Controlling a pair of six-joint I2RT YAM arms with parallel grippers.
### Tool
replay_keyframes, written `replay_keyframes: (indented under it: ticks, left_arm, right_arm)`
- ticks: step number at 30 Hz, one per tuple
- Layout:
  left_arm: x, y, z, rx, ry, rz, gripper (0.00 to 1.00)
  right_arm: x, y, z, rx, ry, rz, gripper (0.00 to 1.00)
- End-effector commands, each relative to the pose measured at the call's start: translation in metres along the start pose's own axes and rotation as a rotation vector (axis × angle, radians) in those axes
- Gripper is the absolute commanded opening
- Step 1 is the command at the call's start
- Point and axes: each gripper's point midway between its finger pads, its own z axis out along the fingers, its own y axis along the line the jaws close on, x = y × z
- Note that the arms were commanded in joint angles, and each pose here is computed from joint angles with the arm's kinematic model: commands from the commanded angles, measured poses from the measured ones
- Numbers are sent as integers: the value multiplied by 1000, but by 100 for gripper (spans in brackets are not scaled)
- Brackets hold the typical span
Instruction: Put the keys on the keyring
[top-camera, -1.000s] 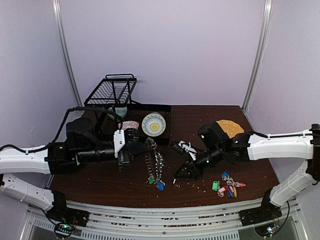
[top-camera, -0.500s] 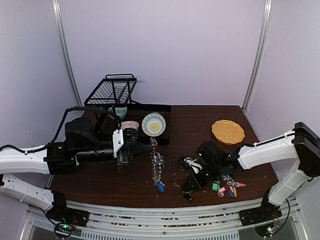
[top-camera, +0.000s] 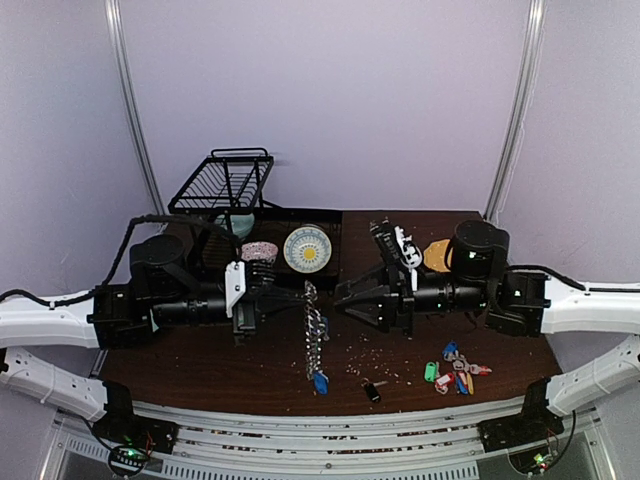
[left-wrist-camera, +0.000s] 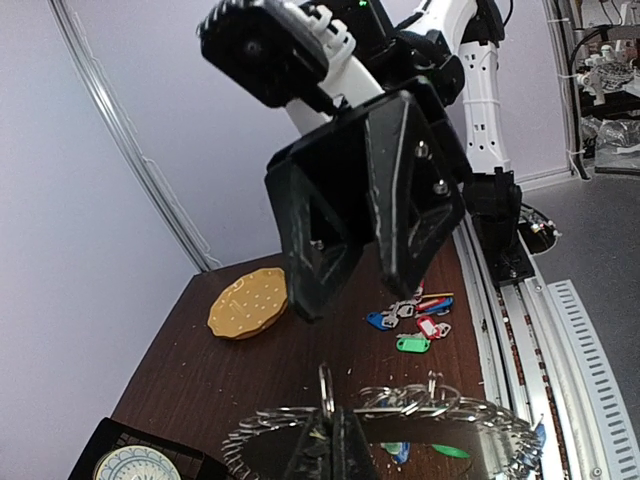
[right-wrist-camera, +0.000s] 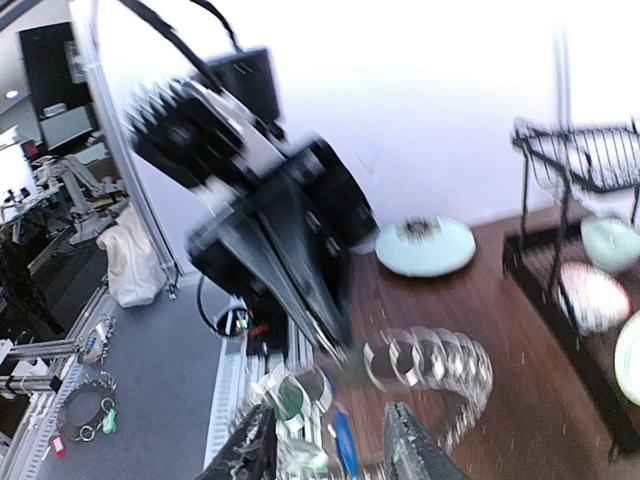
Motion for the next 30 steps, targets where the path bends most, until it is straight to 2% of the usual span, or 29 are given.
replay_keyframes:
  ticks: [1,13,17,26,30]
  left_arm:
    - [-35,3,-8,-6,-138,43,0]
    - [-36,-3,-10,21,-152,47,0]
    - [-37,-3,-10,23,-154,47,0]
    - [-40,-2,-13,17,-168,48,0]
    - [-40,-2,-13,16,-168,48,0]
  right_arm:
    - [-38,27,7,-100,-165,-215,37]
    - [-37,26,31,-127,-132,-284,20]
    - [-31,23,35,-119,-100,-280,10]
    - [-26,21,34,-108,-62,-280,11]
    - [-25,20,34,-106,-53,-273,4]
